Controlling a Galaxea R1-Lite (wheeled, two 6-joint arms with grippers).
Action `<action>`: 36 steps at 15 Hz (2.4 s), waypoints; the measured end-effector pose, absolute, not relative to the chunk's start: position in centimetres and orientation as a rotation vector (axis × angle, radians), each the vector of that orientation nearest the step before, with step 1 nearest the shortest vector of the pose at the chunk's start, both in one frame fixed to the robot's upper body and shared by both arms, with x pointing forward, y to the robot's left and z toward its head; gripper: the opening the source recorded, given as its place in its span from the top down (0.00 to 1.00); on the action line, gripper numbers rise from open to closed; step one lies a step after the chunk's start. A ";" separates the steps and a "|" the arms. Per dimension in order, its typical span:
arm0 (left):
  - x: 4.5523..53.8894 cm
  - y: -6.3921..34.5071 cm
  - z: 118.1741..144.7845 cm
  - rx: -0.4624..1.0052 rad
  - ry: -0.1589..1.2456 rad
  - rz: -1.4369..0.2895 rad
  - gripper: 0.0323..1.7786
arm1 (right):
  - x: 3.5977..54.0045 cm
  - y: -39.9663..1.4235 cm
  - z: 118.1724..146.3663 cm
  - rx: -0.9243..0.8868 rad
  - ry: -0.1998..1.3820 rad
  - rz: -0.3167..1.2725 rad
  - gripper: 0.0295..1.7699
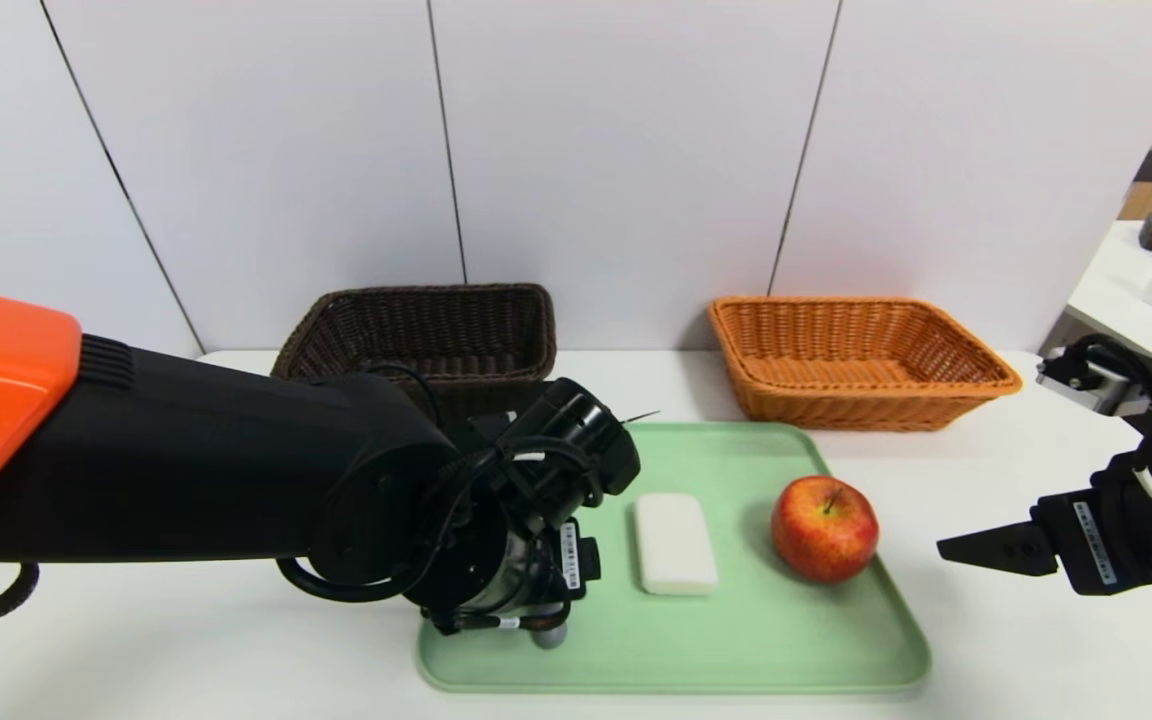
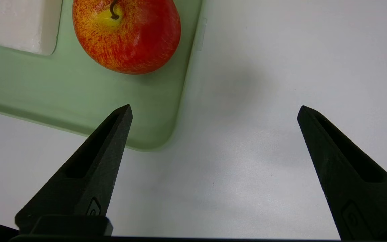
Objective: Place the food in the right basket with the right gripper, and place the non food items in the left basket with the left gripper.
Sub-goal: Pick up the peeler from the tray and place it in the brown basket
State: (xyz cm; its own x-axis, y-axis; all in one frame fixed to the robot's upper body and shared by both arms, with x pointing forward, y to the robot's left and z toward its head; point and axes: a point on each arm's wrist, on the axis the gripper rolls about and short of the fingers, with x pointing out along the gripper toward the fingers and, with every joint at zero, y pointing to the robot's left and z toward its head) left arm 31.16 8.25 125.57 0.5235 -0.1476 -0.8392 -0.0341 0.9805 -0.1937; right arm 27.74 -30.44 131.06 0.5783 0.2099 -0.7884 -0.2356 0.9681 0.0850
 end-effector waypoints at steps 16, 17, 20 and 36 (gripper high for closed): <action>30.8 6.3 125.4 -0.059 0.969 -0.034 0.05 | 27.3 -30.5 130.8 -0.024 0.927 0.255 0.04; 30.8 6.0 125.4 -0.054 0.965 -0.033 0.05 | 27.2 -30.5 130.7 -0.023 0.927 0.255 0.04; 30.9 5.6 125.1 -0.048 0.968 -0.033 0.05 | 27.1 -30.7 130.6 -0.021 0.930 0.250 0.04; 31.0 5.5 124.4 -0.047 0.983 -0.015 0.29 | 27.1 -30.8 129.9 -0.017 0.879 0.242 0.04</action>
